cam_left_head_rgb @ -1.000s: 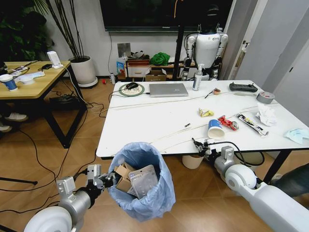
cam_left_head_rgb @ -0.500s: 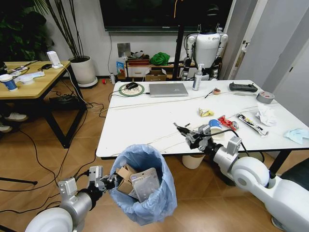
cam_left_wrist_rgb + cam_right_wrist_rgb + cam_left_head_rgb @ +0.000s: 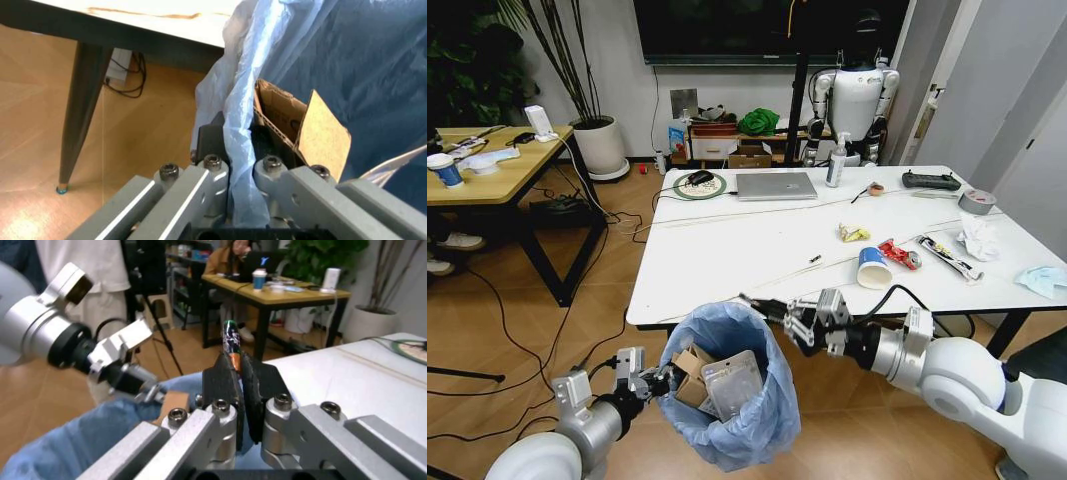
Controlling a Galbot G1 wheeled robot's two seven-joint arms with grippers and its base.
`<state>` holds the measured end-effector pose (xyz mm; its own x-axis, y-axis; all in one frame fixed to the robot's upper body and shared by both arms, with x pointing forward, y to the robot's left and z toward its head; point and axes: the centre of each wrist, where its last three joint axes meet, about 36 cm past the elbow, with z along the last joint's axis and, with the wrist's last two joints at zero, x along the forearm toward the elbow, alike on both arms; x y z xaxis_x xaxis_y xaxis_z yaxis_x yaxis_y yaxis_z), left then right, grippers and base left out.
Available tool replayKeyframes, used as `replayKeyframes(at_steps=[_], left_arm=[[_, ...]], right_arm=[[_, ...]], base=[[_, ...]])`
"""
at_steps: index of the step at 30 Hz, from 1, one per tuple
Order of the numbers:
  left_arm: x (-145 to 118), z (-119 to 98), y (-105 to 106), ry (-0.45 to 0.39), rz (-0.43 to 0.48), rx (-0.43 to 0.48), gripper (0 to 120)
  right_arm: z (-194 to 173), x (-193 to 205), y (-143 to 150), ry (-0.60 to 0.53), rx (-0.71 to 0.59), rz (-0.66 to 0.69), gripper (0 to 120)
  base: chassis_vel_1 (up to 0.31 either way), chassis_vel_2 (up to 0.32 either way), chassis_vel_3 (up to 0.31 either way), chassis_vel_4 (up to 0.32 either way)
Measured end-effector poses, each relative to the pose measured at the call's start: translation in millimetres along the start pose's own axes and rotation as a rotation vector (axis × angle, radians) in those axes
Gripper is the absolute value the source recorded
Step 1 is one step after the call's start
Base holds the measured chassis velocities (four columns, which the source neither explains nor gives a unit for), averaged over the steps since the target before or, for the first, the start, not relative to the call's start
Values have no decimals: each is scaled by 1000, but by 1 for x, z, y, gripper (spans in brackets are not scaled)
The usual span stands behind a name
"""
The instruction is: Pick up the trash bin and place the trash from the table into it.
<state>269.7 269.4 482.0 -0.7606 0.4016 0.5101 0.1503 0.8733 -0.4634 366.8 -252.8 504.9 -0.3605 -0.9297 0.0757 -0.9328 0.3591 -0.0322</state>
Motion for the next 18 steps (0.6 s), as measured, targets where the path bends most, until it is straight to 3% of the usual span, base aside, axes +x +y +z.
replayKeyframes(at_steps=[18], left_arm=[[-12, -3, 2, 19, 16, -18, 0]], right_arm=[[18, -2, -6, 27, 57, -68, 0]], base=[[0, 0, 0, 0]])
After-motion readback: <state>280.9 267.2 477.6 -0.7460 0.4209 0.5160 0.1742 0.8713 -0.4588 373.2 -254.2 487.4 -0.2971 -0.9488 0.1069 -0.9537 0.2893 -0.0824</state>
